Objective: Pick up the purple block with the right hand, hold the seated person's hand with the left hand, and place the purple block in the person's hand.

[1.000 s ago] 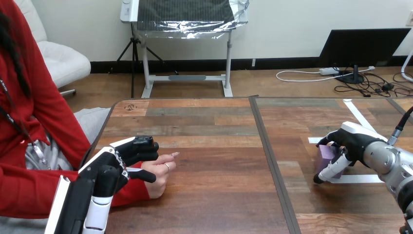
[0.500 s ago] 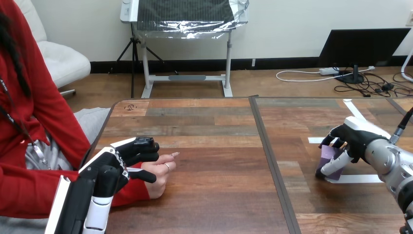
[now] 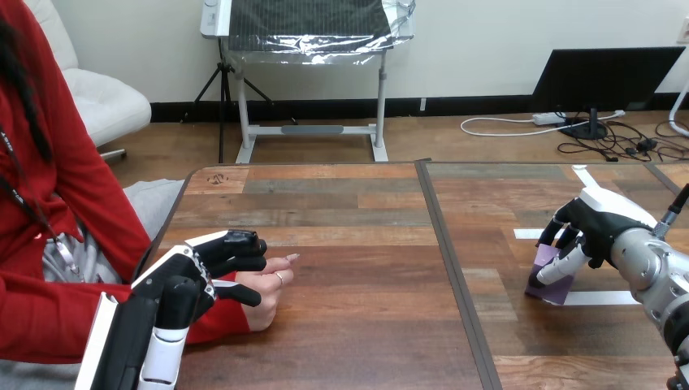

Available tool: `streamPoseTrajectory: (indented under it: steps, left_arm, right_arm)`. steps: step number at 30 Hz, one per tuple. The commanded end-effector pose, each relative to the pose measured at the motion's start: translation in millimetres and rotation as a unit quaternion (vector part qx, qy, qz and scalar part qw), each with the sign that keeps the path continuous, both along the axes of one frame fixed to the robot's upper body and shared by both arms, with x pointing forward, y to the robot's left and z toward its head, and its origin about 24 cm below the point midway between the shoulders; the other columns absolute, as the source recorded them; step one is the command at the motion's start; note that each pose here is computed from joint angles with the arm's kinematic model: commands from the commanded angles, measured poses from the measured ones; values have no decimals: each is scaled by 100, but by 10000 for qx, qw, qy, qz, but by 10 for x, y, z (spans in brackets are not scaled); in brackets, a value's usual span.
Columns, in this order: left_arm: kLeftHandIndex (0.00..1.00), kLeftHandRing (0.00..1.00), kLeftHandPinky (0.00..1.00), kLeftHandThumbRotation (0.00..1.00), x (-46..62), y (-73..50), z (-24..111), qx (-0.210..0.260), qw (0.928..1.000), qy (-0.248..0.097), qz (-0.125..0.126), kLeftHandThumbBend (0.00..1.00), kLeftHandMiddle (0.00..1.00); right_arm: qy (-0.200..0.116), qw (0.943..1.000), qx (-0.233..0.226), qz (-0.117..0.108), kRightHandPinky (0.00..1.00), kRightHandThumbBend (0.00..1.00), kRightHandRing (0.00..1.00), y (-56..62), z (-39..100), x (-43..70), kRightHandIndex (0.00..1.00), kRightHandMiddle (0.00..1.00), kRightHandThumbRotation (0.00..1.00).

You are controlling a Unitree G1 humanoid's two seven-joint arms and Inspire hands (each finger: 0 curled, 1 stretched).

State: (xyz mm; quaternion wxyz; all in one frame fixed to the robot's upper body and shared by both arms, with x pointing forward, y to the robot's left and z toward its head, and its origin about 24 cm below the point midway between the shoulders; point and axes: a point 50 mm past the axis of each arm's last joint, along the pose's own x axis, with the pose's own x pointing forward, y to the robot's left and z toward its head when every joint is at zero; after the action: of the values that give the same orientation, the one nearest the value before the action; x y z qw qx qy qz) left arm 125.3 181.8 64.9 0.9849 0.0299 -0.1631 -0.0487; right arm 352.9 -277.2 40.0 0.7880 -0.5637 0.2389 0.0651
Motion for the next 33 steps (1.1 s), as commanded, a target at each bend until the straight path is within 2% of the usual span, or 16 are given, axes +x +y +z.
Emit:
streamPoseTrajectory:
  steps: [1, 24, 30, 33]
  left_arm:
    - [66, 69, 54, 100, 91, -1, 152, -12, 9988, -490, -52, 59, 70]
    - [66, 67, 53, 100, 94, 9, 144, -2, 9987, -515, -20, 60, 68]
    - [65, 67, 52, 100, 89, 14, 156, 125, 9983, -559, 105, 60, 68]
    - [65, 66, 53, 98, 82, 31, 162, 400, 9974, -547, 254, 61, 68]
  right_arm:
    - [-464, 9988, 114, -55, 46, 75, 51, 33, 179, 111, 56, 56, 0]
    - [-581, 9982, 143, -72, 40, 79, 46, 49, 212, 133, 53, 53, 0]
    - [-643, 9975, 297, -72, 41, 79, 47, 61, 227, 143, 54, 53, 0]
    - [-679, 9971, 333, -49, 42, 79, 47, 71, 232, 147, 54, 53, 0]
